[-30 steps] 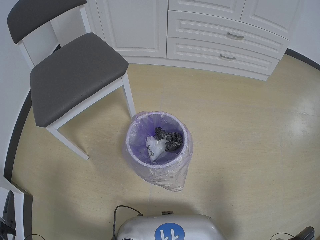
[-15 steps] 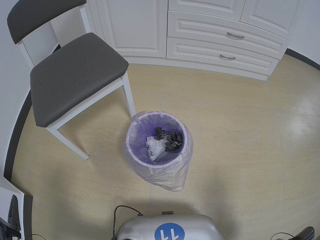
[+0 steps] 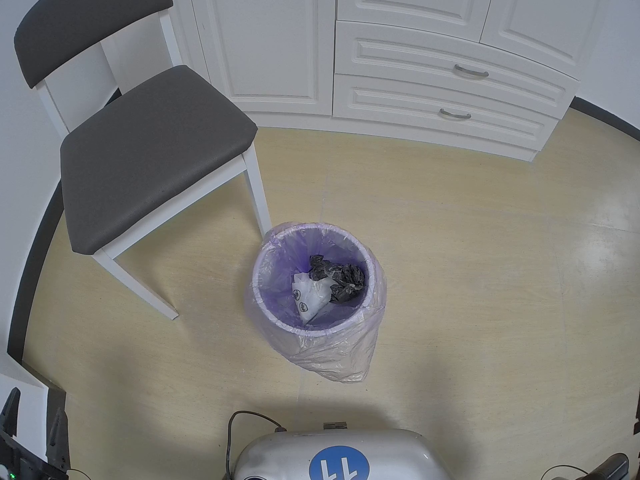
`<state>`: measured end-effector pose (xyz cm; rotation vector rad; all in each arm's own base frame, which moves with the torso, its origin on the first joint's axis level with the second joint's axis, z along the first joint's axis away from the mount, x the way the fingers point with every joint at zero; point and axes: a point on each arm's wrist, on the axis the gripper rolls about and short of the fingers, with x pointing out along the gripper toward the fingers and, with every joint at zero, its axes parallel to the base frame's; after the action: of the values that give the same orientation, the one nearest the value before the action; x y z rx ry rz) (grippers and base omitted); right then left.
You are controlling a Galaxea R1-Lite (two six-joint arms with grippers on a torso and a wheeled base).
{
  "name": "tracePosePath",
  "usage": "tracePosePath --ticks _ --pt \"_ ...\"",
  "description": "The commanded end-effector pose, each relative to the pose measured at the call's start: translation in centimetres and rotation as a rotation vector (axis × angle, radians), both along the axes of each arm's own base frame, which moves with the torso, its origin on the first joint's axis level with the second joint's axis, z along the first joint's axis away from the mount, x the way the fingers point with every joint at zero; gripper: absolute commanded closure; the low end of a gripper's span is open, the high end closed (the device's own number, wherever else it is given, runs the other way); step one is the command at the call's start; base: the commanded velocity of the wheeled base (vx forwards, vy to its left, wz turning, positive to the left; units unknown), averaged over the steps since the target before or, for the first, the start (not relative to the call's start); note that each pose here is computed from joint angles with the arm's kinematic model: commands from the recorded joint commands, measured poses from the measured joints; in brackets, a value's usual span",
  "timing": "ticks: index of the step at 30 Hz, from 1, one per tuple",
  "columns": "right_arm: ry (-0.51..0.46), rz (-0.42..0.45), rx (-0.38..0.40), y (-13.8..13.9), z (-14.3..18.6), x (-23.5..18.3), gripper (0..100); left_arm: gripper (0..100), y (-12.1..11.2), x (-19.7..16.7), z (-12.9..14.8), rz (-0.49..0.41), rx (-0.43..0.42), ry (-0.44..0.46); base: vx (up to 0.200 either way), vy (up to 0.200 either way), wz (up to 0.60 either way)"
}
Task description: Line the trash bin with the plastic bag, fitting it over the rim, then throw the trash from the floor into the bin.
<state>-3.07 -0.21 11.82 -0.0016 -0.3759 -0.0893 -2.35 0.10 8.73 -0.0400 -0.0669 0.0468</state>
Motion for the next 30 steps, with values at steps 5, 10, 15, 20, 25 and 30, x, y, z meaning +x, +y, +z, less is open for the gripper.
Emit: tracePosePath --ticks 5,10,15,20,25,30 --pt "0.178 -0.005 -0.004 0.0 -2.2 0.6 0 0 0.0 0.1 -0.8 0.003 -0.025 0.033 0.0 0.0 0.0" --pt "0.282 -0.014 0.003 0.0 -3.3 0.7 0 0 0.0 0.1 -1.1 -0.019 -0.004 0.061 0.0 0.0 0.0" --pt "0.305 -0.011 -0.002 0.0 -3.5 0.8 0 0 0.0 0.1 -1.1 -0.023 0.021 0.064 0.0 0.0 0.0" --pt "0.307 0.025 -0.014 0.1 -3.5 0.8 0 0 -0.1 0.1 -1.1 -0.024 0.019 0.064 0.0 0.0 0.0" --pt "0.308 0.055 -0.02 0.1 -3.6 0.8 0 0 -0.1 0.1 -1.1 -0.025 0.016 0.063 0.0 0.0 0.0" --pt "0.38 0.087 -0.028 0.2 -4.3 0.8 0 0 0.0 0.1 -1.1 -0.023 0.013 0.063 0.0 0.0 0.0"
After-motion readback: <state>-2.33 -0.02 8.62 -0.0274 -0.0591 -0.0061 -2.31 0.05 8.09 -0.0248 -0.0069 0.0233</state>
